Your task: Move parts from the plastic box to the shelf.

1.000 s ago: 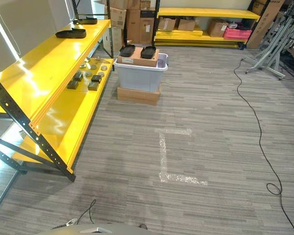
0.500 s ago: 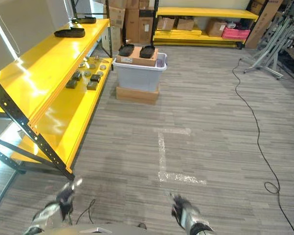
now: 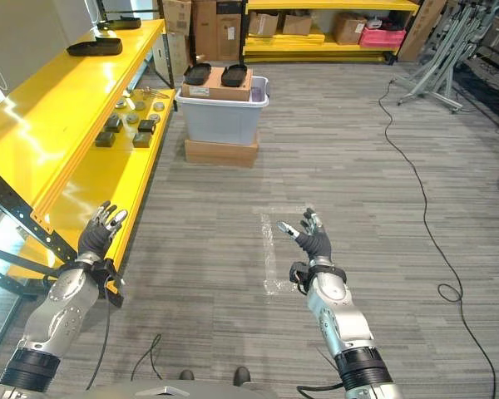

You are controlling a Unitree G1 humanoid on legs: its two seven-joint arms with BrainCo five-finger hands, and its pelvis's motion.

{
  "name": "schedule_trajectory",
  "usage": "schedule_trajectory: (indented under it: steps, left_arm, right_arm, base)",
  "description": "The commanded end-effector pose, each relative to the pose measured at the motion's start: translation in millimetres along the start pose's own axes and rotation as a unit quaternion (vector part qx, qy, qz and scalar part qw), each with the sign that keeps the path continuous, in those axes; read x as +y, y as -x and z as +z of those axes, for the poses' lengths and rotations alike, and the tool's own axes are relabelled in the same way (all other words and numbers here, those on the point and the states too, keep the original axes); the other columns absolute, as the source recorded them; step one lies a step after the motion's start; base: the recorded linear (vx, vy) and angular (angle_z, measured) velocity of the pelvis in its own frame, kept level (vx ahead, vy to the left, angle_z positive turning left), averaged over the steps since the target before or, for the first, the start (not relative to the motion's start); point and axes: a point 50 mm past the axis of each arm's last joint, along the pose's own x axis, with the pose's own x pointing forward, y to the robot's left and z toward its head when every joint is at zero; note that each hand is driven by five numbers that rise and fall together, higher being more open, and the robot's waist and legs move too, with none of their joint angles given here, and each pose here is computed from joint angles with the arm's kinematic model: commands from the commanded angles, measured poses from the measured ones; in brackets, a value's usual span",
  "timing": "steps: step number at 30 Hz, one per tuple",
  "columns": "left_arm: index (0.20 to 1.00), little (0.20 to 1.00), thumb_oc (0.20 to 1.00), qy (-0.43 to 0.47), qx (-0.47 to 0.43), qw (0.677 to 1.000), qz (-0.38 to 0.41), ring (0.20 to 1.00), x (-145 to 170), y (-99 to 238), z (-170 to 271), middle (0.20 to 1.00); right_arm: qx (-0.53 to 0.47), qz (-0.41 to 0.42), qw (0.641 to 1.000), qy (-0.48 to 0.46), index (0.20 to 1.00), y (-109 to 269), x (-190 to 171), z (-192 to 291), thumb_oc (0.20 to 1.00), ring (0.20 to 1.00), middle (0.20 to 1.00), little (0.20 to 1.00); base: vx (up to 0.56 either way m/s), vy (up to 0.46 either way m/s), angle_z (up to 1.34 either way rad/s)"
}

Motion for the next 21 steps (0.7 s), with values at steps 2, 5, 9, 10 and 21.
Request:
schedule_trajectory:
  steps: [2, 5, 9, 10, 21]
  left_arm:
    - [1.0, 1.0, 1.0, -0.009, -0.081, 0.997, 0.011, 1.0, 6.0, -5.3, 34.3, 1.0]
    - [1.0, 1.0, 1.0, -0.025, -0.113, 0.993, 0.014, 1.0, 9.1, 0.1, 47.2, 1.0]
    - [1.0, 1.0, 1.0, -0.029, -0.126, 0.992, -0.002, 1.0, 8.7, 8.0, 55.0, 1.0]
    - [1.0, 1.0, 1.0, -0.028, -0.125, 0.992, -0.003, 1.0, 8.3, 9.1, 55.0, 1.0]
    - [1.0, 1.0, 1.0, -0.02, -0.132, 0.991, 0.01, 1.0, 4.9, 4.2, 57.9, 1.0]
  right_arm:
    - [-0.15, 0.027, 0.988, 0.015, 1.0, 1.3, 7.7, 51.7, 1.0, 1.0, 1.0, 1.0]
    - [-0.155, 0.043, 0.987, 0.011, 1.0, 6.2, 9.9, 58.9, 1.0, 1.0, 1.0, 1.0]
    - [-0.114, 0.051, 0.992, -0.003, 1.0, 8.6, 8.4, 47.7, 1.0, 1.0, 1.0, 1.0]
    - [-0.11, 0.052, 0.993, -0.009, 1.0, 8.8, 8.7, 45.8, 1.0, 1.0, 1.0, 1.0]
    - [-0.067, 0.07, 0.993, -0.06, 1.0, 1.7, 26.6, 32.9, 1.0, 1.0, 1.0, 1.0]
  base:
    - [0.03, 0.022, -0.04]
    - [0.02, 0.018, 0.0]
    - [0.04, 0.048, 0.01]
    - [0.04, 0.054, 0.01]
    - [0.05, 0.126, -0.07]
